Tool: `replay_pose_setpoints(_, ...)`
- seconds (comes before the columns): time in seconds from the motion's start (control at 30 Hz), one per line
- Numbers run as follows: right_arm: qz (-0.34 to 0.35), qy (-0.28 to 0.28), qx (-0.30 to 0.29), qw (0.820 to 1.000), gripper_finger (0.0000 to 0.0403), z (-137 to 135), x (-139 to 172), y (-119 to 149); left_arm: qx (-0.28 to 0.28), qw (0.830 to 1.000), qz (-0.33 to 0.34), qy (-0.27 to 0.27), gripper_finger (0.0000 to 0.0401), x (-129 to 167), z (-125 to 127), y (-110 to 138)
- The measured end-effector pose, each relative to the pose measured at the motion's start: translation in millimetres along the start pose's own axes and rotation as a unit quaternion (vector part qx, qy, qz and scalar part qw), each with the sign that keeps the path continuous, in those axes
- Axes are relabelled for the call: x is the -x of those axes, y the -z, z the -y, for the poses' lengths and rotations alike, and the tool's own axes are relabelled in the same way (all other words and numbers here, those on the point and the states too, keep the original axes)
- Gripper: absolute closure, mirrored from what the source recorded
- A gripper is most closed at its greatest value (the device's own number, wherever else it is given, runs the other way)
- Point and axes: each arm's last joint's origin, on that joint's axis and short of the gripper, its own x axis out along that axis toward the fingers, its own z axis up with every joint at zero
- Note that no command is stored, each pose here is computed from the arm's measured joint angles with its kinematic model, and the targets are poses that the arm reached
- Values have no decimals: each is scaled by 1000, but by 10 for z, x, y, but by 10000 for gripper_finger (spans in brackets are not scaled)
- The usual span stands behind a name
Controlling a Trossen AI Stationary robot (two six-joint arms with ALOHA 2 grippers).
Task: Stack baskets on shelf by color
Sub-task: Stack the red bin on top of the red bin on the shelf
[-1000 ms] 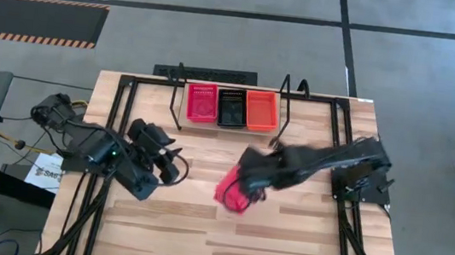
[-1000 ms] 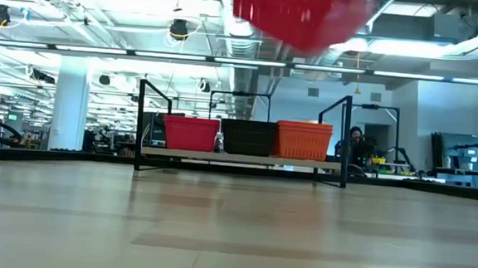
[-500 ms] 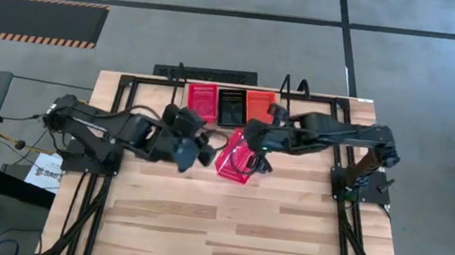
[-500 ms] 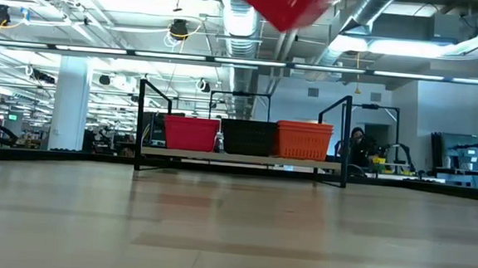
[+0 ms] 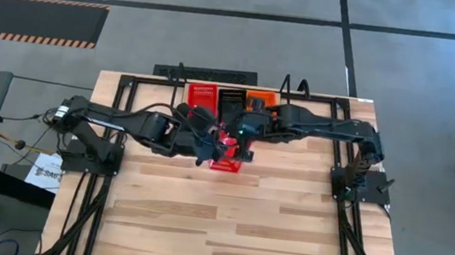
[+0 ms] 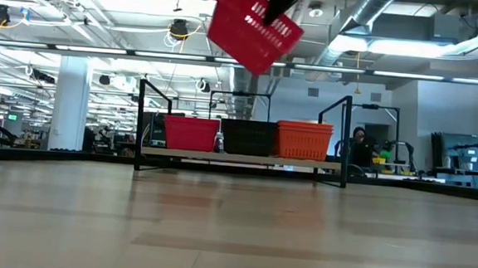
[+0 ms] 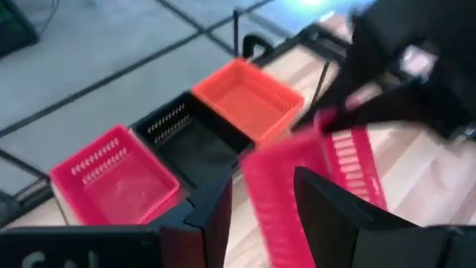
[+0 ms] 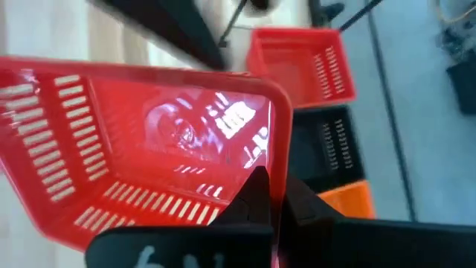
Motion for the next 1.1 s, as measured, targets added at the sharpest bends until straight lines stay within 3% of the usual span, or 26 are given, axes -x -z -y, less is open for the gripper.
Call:
replay_pose_setpoints(0.23,29,14,-7,999,400,201,173,26,2,1000,-12,-15,266,-132,32,41)
replay_pose_setpoints(0.43,32,17,-2,999,400,274,353,106,16,1000,7,2,266,-176,34,-55)
replay_pose_setpoints(0.57,24,16,8,1000,399,322,495,194,22,999,-15,21,265,-222,9,-75)
replay_pose_setpoints(0.8,42,35,-13,998,400,531,748,322,44,999,-7,21,238,-305,-43,-155)
replay_pose_setpoints(0.93,55,52,-12,997,400,614,693,277,64,998,-2,17,207,-361,-88,-206)
replay_pose_setpoints(1.1,10,58,-2,998,400,671,422,306,81,997,2,12,179,-414,-138,-252)
